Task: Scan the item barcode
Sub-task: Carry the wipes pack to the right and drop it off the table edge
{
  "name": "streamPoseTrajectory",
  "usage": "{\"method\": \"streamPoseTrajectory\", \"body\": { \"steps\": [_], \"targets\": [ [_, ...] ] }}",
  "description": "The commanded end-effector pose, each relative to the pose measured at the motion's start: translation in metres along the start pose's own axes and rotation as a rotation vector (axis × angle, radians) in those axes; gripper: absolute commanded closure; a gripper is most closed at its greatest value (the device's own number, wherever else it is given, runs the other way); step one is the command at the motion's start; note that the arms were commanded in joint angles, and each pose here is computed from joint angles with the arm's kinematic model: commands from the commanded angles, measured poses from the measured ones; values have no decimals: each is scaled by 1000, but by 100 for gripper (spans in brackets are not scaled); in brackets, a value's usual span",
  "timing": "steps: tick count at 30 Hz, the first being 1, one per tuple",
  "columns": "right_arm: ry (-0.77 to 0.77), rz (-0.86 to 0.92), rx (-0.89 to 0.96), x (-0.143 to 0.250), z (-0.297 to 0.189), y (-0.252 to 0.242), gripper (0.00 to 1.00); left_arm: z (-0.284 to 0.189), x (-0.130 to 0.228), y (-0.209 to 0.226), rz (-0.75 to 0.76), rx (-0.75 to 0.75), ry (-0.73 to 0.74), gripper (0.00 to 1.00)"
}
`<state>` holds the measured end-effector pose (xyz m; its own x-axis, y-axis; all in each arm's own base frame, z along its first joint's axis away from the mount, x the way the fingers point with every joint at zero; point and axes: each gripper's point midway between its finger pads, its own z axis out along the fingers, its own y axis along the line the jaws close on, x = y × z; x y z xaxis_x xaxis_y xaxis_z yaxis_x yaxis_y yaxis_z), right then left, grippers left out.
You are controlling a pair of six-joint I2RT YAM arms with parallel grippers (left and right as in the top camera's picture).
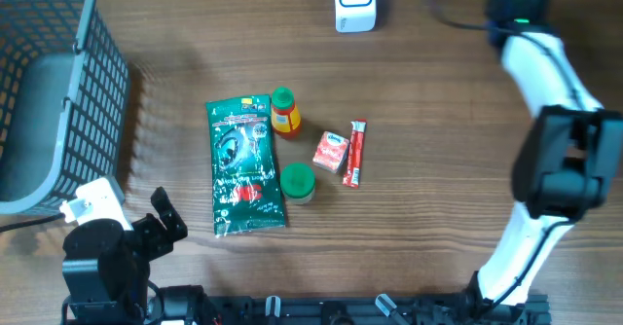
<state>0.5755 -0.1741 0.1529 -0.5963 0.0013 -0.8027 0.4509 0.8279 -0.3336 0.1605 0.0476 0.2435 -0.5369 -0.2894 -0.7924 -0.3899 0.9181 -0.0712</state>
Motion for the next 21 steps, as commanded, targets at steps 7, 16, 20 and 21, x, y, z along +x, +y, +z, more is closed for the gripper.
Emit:
{"method": "streamPoseTrajectory", "body": {
  "steps": [7,16,20,21],
  "targets": [
    [236,148,210,93,45,-191,96,-1,-1,-2,4,10,-3,0],
    [334,255,288,146,47,-267,96,-1,-1,-2,4,10,-3,0],
    [382,327,235,170,50,-268,96,-1,-1,-2,4,10,-3,0],
    [393,333,222,174,51,-267,95,-1,-1,-2,4,10,-3,0]
  ]
}}
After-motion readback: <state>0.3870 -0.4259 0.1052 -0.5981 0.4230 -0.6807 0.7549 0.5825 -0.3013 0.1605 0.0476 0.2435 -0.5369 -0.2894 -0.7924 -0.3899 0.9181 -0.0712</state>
